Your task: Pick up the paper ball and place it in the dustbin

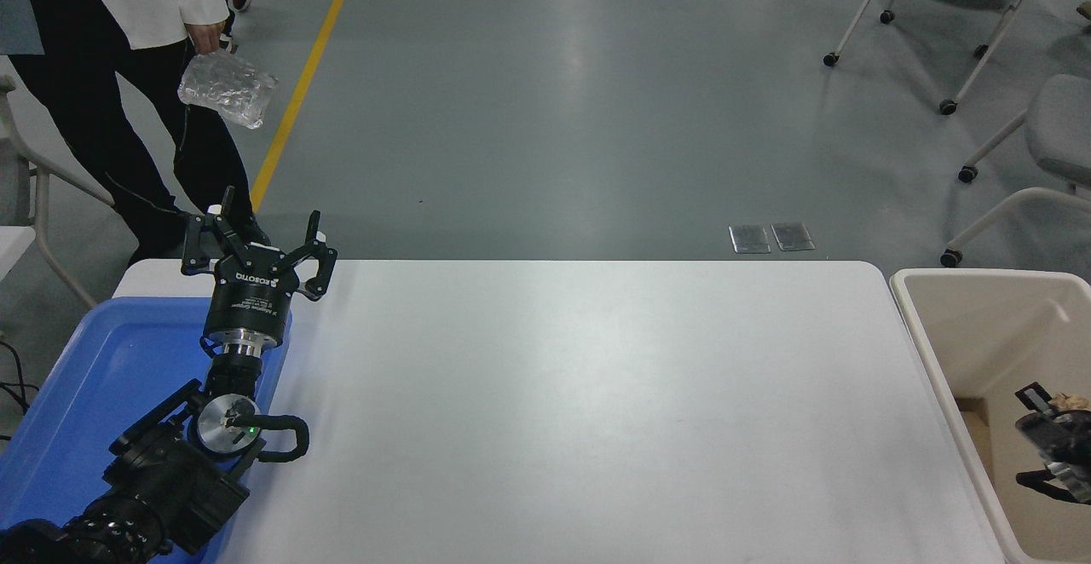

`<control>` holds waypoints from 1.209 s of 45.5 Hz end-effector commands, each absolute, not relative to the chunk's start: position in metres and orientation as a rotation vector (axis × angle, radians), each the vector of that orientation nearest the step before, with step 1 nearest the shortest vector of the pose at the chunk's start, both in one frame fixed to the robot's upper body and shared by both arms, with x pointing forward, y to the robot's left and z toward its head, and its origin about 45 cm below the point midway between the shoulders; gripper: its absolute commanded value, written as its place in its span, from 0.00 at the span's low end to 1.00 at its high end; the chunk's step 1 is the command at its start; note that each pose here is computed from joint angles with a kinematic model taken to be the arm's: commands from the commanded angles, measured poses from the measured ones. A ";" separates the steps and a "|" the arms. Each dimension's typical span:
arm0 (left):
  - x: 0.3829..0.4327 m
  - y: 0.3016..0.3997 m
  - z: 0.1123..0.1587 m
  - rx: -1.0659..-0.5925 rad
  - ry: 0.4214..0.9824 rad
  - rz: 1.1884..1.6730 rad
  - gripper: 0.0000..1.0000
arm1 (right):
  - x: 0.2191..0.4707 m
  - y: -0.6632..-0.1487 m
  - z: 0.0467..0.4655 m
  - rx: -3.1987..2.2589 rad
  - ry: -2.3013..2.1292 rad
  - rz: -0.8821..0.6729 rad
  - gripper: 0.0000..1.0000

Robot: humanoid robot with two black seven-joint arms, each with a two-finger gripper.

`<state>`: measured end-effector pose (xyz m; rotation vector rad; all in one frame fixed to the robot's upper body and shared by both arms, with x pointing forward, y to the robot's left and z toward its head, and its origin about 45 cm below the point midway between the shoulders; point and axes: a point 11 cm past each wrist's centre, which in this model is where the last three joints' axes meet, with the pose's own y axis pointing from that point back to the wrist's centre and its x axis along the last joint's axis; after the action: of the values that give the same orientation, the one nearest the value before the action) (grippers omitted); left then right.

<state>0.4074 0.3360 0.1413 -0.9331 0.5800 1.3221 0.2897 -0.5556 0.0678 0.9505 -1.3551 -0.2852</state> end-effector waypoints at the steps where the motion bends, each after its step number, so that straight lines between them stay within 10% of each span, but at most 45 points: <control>1: 0.4072 0.3359 0.1410 -0.932 0.581 1.322 0.99 | 0.310 -0.546 0.098 1.047 -1.349 -0.315 1.00; 28: 0.4078 0.3352 0.1420 -0.933 0.580 1.317 0.99 | 0.370 -0.405 0.233 1.594 -0.771 -0.233 1.00; 55: 0.4078 0.3352 0.1420 -0.933 0.580 1.317 0.99 | 0.331 -0.220 0.375 1.592 -0.089 0.155 1.00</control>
<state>0.4078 0.3352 0.1420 -0.9330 0.5797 1.3174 0.3587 -0.2755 0.3206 1.6386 -0.3126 0.0295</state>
